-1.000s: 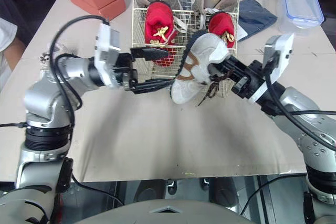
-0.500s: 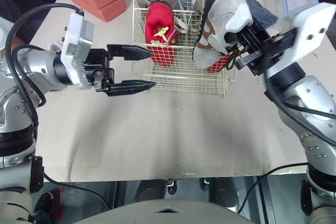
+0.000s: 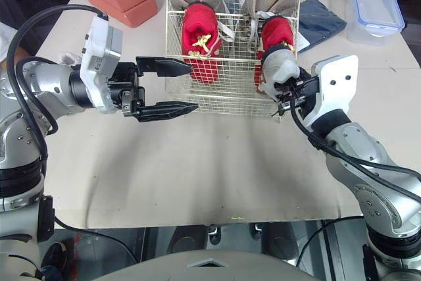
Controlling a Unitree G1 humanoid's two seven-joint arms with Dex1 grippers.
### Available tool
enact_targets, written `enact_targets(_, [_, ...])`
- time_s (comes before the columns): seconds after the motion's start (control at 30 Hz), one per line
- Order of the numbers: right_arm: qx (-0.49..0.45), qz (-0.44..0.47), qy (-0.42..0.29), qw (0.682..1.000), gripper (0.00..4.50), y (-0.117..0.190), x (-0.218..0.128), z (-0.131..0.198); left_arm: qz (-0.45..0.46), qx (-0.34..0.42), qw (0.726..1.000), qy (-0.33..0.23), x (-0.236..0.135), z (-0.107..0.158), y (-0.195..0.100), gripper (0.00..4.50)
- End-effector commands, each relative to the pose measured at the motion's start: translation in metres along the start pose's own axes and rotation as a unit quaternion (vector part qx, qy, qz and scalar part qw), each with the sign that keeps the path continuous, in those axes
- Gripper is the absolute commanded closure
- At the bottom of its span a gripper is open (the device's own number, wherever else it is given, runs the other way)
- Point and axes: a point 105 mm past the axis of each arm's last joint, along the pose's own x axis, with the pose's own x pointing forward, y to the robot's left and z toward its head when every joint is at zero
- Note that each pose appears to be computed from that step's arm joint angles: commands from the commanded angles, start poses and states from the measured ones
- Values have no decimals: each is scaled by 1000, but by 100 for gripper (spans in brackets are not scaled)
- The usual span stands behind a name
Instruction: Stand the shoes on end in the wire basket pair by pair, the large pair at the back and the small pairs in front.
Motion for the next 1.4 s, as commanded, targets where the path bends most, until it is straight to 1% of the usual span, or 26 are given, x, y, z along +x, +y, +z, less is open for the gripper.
enact_targets(0.03, [78,-36,-5,996,450,-6,3,-1,-4,23,1000,-3,0,8,-4,5])
enact_targets(0.17, [154,-33,-50,986,450,-3,6,15,-4,23,1000,-3,1,7,-3,5])
enact_targets(0.3, [177,-15,-69,982,450,3,7,26,-4,24,1000,-4,1,7,-3,5])
enact_targets(0.47, [182,-11,-64,981,450,6,8,24,-3,25,1000,-6,1,6,-1,5])
enact_targets(0.63, [148,-28,-19,988,450,0,4,5,-4,26,1000,-8,2,4,-1,5])
enact_targets(0.77, [120,-32,13,992,327,-6,-2,-8,-2,25,1000,-4,2,1,0,0])
enact_targets(0.83, [108,-31,19,993,233,-8,-4,-11,-1,26,1000,-3,2,0,0,0])
enact_targets(0.87, [102,-30,22,994,193,-9,-5,-12,0,27,1000,-3,2,0,0,0])
enact_targets(0.97, [83,-21,30,996,46,-13,-9,-14,0,27,1000,-4,2,0,0,0])
enact_targets(1.0, [65,-1,41,997,46,-15,-13,-16,1,27,1000,-3,2,-1,1,0])
enact_targets(1.03, [47,20,52,997,21,-15,-17,-18,2,26,1000,-2,1,-1,1,0])
enact_targets(1.1, [16,62,56,996,21,-17,-25,-15,3,26,1000,0,-1,-2,2,0])
enact_targets(1.23, [-1,99,64,993,21,-29,-37,-10,7,23,1000,2,-3,-5,4,0])
enact_targets(1.4, [-25,100,81,991,21,-54,-45,-8,11,25,1000,4,-4,-6,6,0])
